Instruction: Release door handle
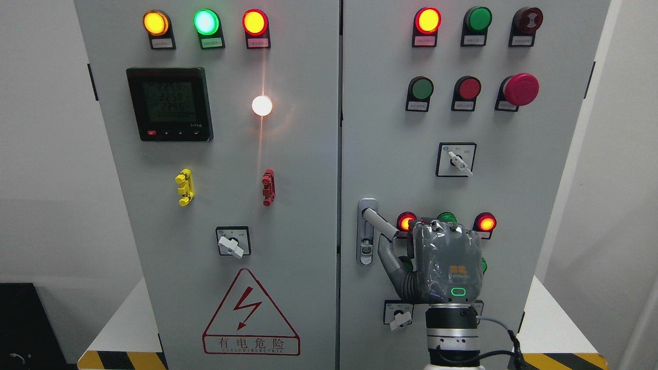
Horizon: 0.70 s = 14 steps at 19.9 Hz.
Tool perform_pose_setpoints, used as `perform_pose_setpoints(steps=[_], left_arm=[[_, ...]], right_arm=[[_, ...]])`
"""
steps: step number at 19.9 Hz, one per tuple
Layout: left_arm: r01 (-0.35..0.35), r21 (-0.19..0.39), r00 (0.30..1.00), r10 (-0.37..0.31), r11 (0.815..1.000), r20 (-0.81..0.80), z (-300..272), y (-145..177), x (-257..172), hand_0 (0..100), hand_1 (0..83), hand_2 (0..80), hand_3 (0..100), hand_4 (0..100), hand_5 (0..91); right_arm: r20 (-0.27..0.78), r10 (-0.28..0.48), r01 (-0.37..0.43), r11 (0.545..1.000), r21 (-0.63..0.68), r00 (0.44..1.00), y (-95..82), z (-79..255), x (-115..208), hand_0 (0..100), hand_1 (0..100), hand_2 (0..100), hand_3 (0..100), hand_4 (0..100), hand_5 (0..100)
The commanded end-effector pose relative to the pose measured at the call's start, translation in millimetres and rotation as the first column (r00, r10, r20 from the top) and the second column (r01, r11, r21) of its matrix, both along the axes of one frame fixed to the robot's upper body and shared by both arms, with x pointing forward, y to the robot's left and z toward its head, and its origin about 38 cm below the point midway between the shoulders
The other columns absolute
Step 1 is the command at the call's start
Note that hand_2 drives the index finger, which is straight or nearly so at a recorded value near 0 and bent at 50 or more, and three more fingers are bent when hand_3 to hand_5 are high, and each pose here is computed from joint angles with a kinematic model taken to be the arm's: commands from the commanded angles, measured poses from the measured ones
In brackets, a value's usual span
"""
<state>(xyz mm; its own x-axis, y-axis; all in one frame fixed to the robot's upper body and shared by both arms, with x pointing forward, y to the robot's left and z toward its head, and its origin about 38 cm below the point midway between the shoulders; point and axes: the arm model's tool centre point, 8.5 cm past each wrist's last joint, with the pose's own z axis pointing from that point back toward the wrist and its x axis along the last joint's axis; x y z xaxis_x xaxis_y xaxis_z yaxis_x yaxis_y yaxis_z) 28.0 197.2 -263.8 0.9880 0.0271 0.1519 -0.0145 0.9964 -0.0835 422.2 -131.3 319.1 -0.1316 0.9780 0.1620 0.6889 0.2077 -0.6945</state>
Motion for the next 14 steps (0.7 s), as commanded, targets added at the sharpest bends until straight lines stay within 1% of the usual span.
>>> perform_pose_setpoints(steps=[1, 14], left_arm=[[-0.002, -0.001, 1.000, 0.002, 1.000, -0.008, -0.2, -0.3, -5.5, 12, 55.6, 0.0, 0, 0, 0.0], [-0.001, 0.001, 1.000, 0.001, 1.000, -0.009, -0.2, 0.8, -6.0, 12, 55.6, 0.0, 0, 0, 0.0]], right_arm=[[0.001, -0.007, 0.007, 1.000, 0.003, 1.000, -2.7, 0.9, 0.0, 48, 40, 93, 100, 100, 100], [0.003, -0.007, 0.007, 1.000, 0.001, 1.000, -2.9, 2.2, 0.7, 48, 40, 92, 100, 100, 100]])
